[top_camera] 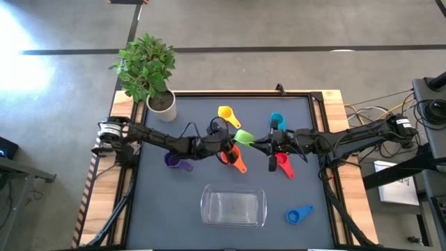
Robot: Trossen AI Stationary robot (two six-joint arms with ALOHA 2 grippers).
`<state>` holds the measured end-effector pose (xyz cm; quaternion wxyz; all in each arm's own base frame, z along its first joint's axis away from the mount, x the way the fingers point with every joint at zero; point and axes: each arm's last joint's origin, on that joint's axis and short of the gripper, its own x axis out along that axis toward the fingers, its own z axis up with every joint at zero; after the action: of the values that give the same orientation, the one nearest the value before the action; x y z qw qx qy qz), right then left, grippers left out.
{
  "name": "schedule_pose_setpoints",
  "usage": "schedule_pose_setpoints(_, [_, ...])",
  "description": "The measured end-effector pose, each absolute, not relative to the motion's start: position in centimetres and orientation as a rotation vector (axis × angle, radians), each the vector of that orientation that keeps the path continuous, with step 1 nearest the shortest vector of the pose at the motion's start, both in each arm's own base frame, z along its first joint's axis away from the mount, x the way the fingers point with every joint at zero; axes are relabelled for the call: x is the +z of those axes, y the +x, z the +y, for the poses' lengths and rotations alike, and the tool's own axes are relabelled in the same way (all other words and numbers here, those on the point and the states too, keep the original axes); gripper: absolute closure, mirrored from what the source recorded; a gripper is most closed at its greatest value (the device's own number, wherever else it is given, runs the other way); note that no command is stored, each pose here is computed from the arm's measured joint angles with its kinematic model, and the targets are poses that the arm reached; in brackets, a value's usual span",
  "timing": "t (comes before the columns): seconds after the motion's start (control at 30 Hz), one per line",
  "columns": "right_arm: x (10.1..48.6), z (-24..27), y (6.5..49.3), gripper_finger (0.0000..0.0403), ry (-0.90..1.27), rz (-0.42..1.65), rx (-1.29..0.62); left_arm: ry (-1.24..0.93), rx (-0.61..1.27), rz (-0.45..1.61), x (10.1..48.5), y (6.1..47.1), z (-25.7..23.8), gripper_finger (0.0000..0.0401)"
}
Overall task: Nest measuring cups in basket
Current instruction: Stack the green measuring cup on top of the orange measuring cup
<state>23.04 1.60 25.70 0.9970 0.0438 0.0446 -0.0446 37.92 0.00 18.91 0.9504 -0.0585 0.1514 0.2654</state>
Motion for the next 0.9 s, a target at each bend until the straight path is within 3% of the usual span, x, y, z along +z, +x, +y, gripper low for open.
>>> schedule_pose_setpoints(0.23, [25.3, 1.6, 22.8, 0.0387, 0.066, 0.143, -0.085, -0.064, 0.558, 0.478, 20.9, 37.8, 0.0, 0.0396])
schedule_pose_setpoints(0.4, [26.2, 1.4, 22.1, 0.0342, 0.026, 0.258, -0.127, -0.03, 0.542, 0.698, 22.7, 37.1, -0.2, 0.0401])
schedule_pose_setpoints(0.53, [26.5, 1.2, 21.5, 0.0291, -0.016, 0.381, -0.224, -0.041, 0.478, 0.809, 24.8, 37.2, -0.4, 0.0401])
schedule_pose_setpoints(0.67, [27.6, 1.2, 21.1, 0.0256, -0.015, 0.378, -0.229, -0.091, 0.338, 0.921, 26.4, 37.0, -0.6, 0.0401])
schedule_pose_setpoints(0.9, [28.1, 1.3, 20.6, 0.025, -0.008, 0.353, -0.223, -0.124, 0.213, 1.09, 28.0, 37.3, 0.1, 0.0401])
